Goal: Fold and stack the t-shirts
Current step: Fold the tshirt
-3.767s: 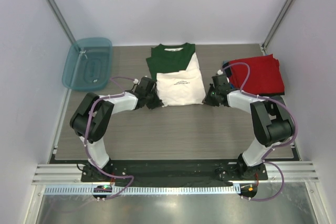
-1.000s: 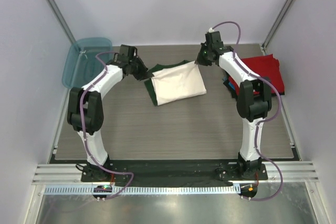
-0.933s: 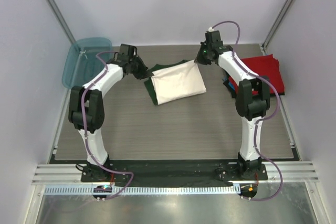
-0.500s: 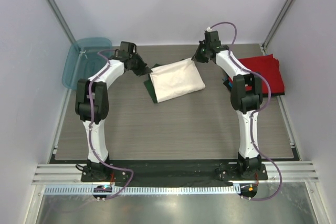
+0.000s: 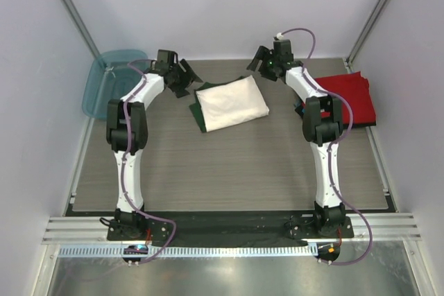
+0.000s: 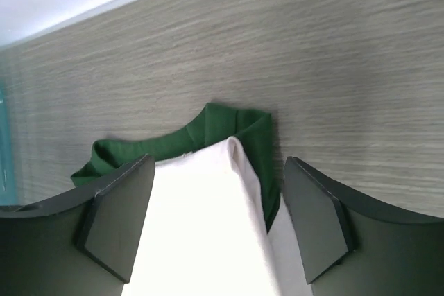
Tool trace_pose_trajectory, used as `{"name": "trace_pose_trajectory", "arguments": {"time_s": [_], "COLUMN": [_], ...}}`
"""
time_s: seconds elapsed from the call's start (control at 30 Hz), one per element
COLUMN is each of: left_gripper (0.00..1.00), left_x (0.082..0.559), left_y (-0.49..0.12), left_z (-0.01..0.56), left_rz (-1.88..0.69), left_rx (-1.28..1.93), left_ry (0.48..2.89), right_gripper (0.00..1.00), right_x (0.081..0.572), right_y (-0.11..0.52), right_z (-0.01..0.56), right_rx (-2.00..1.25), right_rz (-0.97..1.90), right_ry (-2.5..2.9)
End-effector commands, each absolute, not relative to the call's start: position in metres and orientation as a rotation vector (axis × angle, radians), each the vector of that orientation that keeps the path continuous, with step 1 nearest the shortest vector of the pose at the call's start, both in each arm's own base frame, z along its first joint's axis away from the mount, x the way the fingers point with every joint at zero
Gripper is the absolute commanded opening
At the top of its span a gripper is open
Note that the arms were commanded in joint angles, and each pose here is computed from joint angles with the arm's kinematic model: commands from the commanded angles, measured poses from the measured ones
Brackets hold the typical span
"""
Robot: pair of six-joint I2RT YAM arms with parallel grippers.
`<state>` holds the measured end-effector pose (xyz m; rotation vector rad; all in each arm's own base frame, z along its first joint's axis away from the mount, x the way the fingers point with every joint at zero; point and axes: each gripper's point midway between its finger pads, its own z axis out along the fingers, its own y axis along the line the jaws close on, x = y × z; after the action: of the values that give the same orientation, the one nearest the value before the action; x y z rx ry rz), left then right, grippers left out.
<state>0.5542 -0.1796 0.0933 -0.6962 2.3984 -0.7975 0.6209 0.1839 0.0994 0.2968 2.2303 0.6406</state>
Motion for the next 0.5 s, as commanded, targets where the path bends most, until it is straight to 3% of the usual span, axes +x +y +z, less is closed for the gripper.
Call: {"name": "trace_pose_trajectory", "arguments": {"time_s": [0.0, 0.13, 0.27, 0.47], "left_gripper": [0.77, 0.77, 0.73, 0.68], "left_x": [0.567, 0.543, 0.514, 0.489], "left_y": [-0.168, -0.169, -0.177, -0.19], "left_z": [0.135, 0.144, 0.138, 0.114], "left_rz": [-0.749, -0.7, -0.689, -0.737], "left_rx": [-0.6, -0.526, -0.493, -0.475], "left_ry": [2.3, 2.311, 2.326, 2.36], "right_gripper": [0.82, 0.78, 0.71, 0.72], "right_x": [0.628, 0.599, 0.556, 0.517], "right_y": [0.177, 0.167, 0.161, 0.165], "right_z": [0.16, 0.166, 0.132, 0.113], "right_rx": [0.248, 0.187, 0.18, 0.172], "right_rz": [0.624, 0.579, 0.575, 0.651], "right_ry": [2.089, 2.105, 2.201, 2.221]}}
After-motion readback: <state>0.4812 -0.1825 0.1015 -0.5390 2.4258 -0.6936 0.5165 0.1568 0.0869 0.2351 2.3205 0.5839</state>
